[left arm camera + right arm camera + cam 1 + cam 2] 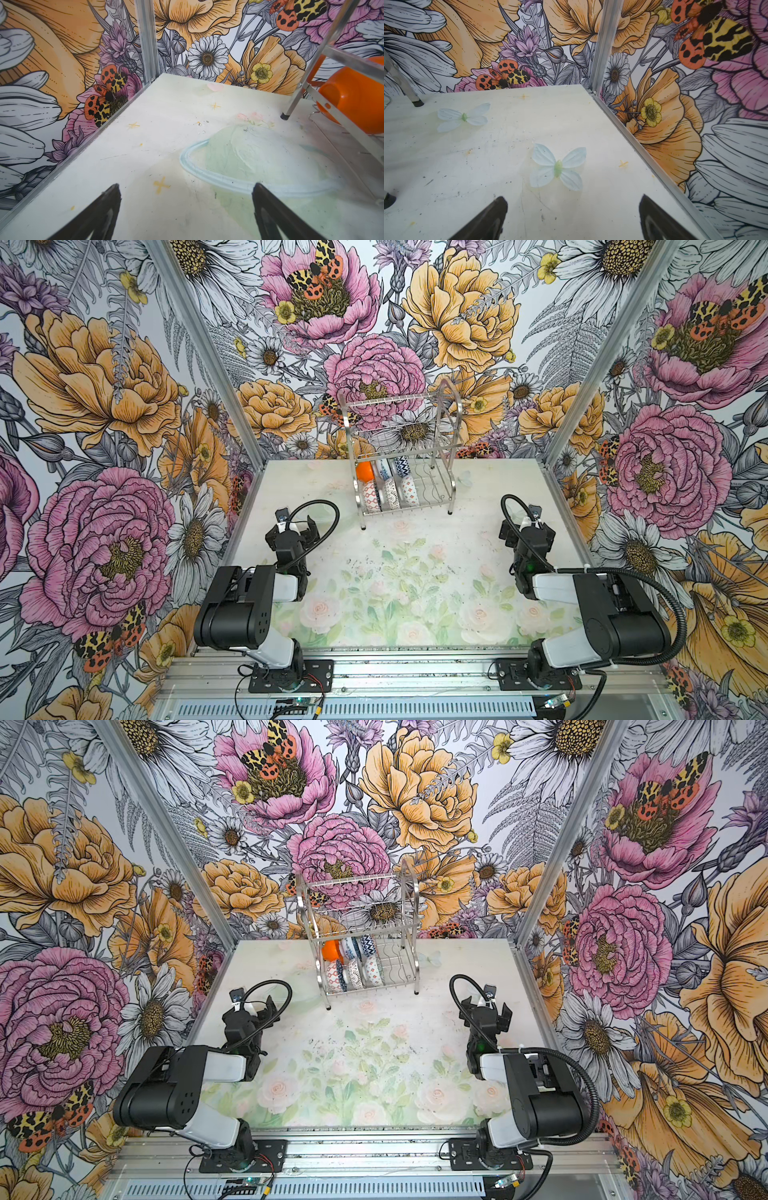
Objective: Load the bowls into the dish rack
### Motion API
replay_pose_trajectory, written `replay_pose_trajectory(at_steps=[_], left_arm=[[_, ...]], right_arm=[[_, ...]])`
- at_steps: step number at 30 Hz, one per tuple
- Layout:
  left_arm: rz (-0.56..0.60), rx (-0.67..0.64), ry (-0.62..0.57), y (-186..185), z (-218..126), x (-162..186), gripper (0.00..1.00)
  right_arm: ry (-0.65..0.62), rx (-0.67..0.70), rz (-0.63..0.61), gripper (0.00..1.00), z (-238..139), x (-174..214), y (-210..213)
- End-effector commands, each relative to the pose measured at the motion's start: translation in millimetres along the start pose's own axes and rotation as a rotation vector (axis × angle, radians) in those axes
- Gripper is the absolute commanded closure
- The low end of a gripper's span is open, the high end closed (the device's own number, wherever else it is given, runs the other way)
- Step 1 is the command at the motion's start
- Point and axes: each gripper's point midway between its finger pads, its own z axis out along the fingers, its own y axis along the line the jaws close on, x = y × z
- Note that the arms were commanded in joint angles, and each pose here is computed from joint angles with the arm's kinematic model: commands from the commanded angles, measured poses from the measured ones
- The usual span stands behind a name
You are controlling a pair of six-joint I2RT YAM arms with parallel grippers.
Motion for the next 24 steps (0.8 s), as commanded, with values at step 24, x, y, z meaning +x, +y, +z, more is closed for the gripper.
replay_pose_trajectory(at_steps=[24], left_arm=[[0.047,0.133,-0.024,-28,4,-12,0.01]], right_arm=[[-0.030,-0.048,0.046,0.00,8,-4,2]])
